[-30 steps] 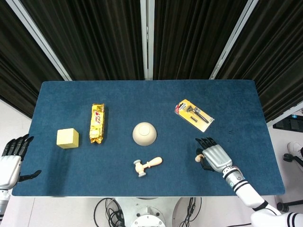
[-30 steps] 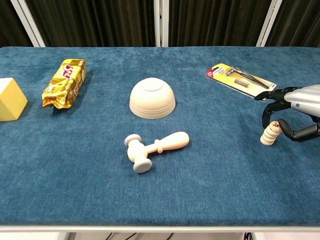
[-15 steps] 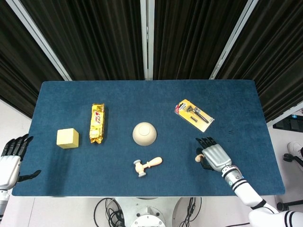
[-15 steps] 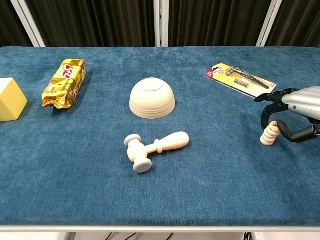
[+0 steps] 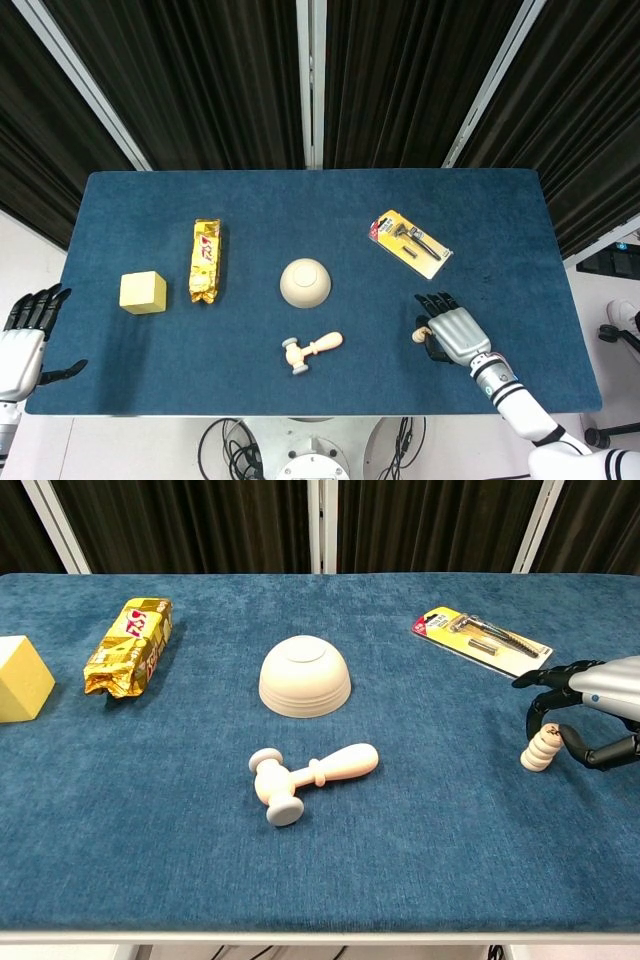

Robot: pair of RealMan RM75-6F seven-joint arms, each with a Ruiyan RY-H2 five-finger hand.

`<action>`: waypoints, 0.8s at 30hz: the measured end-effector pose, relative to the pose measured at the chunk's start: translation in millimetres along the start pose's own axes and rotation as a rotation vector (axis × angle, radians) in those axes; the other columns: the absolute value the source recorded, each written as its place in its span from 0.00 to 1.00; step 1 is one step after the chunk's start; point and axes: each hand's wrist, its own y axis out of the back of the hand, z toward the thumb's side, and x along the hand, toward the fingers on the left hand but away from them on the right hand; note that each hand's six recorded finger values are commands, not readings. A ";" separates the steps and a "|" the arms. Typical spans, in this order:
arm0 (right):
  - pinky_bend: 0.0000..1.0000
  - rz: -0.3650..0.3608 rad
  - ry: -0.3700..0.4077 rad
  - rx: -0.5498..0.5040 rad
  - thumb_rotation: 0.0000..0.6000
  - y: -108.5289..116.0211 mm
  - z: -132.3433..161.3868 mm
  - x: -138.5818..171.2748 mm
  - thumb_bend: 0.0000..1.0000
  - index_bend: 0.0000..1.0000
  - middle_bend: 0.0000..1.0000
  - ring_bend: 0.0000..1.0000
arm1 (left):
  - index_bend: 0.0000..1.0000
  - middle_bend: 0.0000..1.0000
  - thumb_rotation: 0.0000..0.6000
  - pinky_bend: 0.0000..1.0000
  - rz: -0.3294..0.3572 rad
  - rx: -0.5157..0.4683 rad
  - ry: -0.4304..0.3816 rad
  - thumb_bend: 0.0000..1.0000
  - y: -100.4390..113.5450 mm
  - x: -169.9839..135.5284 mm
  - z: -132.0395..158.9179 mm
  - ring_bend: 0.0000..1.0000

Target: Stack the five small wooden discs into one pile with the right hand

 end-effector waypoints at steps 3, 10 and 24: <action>0.00 -0.003 -0.001 0.001 0.59 0.6 -0.1 0.6 0.72 0.33 0.00 0.00 | 0.03 0.00 1.00 0.00 0.000 0.000 0.000 0.06 0.0 0.1 -0.1 0.00; 0.00 -0.023 0.001 -0.008 0.59 4.5 0.5 0.1 0.72 0.32 0.00 0.00 | 0.03 0.00 1.00 0.00 0.002 -0.002 0.001 0.06 0.6 0.1 -0.8 0.00; 0.00 -0.153 0.138 -0.041 0.58 24.7 20.4 27.4 0.75 0.40 0.00 0.00 | 0.03 0.00 1.00 0.00 0.000 0.004 -0.004 0.06 -0.4 -0.1 1.7 0.00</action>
